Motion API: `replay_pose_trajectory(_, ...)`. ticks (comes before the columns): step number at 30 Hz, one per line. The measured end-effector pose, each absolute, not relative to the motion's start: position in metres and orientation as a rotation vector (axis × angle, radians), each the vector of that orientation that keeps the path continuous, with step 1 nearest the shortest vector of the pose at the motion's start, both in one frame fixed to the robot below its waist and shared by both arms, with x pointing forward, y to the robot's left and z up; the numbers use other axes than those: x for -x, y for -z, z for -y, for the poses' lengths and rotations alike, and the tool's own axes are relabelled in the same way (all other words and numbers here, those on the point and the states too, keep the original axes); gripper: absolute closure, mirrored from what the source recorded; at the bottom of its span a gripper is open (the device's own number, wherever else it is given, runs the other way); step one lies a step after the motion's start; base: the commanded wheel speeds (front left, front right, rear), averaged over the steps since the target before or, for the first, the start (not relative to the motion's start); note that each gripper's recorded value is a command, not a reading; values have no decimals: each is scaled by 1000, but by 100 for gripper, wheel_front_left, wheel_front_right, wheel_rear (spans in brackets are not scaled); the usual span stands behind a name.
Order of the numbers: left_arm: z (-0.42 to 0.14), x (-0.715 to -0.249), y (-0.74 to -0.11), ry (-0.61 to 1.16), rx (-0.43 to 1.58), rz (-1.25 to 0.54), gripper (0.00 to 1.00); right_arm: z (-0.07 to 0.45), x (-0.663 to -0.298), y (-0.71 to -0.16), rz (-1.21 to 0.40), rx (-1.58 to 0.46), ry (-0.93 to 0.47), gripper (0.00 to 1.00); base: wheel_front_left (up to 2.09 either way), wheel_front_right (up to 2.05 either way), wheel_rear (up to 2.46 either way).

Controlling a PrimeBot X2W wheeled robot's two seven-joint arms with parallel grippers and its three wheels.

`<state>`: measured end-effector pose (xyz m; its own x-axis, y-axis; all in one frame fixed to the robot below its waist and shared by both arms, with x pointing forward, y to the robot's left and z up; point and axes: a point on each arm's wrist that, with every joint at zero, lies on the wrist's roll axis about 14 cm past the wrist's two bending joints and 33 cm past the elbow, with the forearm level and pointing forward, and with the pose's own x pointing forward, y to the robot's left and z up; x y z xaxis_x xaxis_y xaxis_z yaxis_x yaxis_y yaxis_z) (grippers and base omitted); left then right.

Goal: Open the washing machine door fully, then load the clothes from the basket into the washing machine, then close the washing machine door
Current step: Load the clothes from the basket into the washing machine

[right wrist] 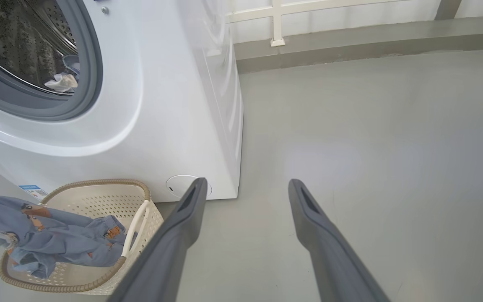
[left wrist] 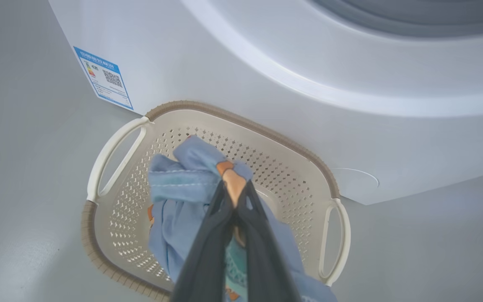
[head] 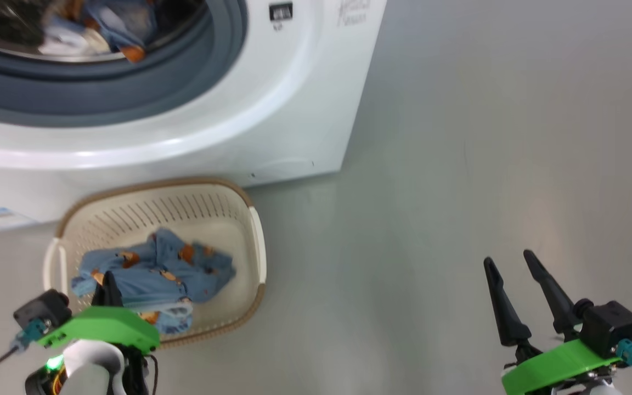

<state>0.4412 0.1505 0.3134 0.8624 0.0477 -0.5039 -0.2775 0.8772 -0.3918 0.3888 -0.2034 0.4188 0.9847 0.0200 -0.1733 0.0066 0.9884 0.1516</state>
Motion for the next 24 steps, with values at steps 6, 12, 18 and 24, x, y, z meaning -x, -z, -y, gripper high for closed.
replay_pose_trajectory(6, -153, -427, -366, -137, 468, -354, 100, 200, -377, -445, -106, -153, -15, 0, 0, 0, 0)
replay_pose_trajectory(12, -155, -405, -411, -110, 438, -228, 100, 198, -364, -468, -40, -144, -21, 0, 0, 0, 0)
replay_pose_trajectory(18, -159, -387, -456, -90, 422, -94, 100, 196, -351, -486, 14, -137, -30, 0, 0, 0, 0)
replay_pose_trajectory(24, -161, -366, -477, -83, 401, -31, 100, 194, -340, -500, 57, -108, -44, 0, 0, 0, 0)
